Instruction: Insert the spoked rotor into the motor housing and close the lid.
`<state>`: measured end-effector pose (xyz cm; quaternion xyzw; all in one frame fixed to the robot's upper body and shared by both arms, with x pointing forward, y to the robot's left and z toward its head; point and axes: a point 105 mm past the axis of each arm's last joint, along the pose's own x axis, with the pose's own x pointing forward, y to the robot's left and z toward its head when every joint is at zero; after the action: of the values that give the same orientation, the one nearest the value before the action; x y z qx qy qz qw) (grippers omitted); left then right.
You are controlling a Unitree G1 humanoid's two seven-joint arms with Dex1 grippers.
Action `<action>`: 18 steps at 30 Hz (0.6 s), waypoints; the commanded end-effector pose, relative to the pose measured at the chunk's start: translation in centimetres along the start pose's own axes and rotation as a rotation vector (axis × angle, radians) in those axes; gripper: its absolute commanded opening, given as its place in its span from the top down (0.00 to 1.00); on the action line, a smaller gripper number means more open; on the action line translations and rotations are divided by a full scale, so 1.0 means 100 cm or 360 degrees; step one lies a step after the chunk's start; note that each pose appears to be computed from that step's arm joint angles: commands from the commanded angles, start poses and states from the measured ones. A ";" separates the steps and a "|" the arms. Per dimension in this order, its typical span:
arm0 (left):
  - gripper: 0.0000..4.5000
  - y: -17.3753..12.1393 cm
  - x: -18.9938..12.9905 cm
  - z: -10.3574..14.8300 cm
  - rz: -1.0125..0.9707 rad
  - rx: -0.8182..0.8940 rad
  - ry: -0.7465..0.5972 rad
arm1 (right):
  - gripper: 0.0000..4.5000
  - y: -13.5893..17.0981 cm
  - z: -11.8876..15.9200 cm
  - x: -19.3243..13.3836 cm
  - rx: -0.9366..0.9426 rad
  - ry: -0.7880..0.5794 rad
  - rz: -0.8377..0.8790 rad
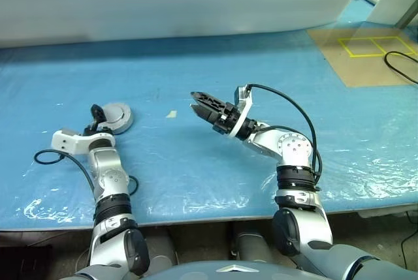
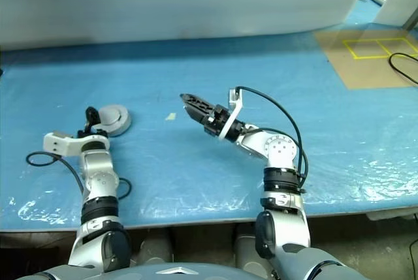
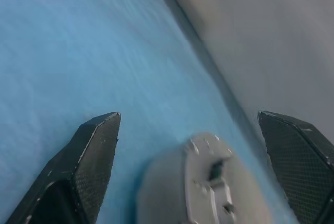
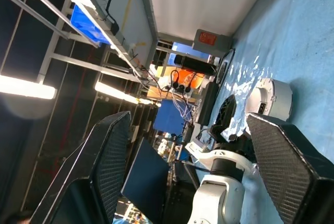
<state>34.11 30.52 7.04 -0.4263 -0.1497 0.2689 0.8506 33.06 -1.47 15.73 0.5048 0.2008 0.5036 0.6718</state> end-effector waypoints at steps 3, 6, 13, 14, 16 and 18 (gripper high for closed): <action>0.00 -0.001 0.002 0.022 -0.0109 0.0265 -0.0095 | 0.17 -0.003 -0.001 0.005 -0.0296 0.0010 -0.0103; 0.00 -0.021 0.002 0.037 -0.0315 0.0198 -0.0156 | 0.17 -0.005 0.001 0.007 -0.0522 -0.0018 -0.0137; 0.00 -0.077 -0.013 0.047 -0.1026 0.0425 -0.0049 | 0.17 -0.009 0.009 0.005 -0.1214 0.0003 -0.0216; 0.00 -0.084 -0.017 0.045 -0.1119 0.0459 -0.0006 | 0.17 -0.008 0.010 0.005 -0.1312 0.0006 -0.0209; 0.00 -0.098 -0.029 0.036 -0.1339 0.0552 0.0112 | 0.17 -0.004 0.012 0.005 -0.1429 -0.0006 -0.0185; 0.00 -0.109 -0.048 0.023 -0.1603 0.0688 0.0288 | 0.17 -0.002 0.016 0.004 -0.1531 -0.0031 -0.0193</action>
<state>33.27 26.13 15.67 -0.1838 -0.2024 -0.1037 0.9563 34.84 -1.92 14.43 0.1573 0.0191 0.4859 0.8595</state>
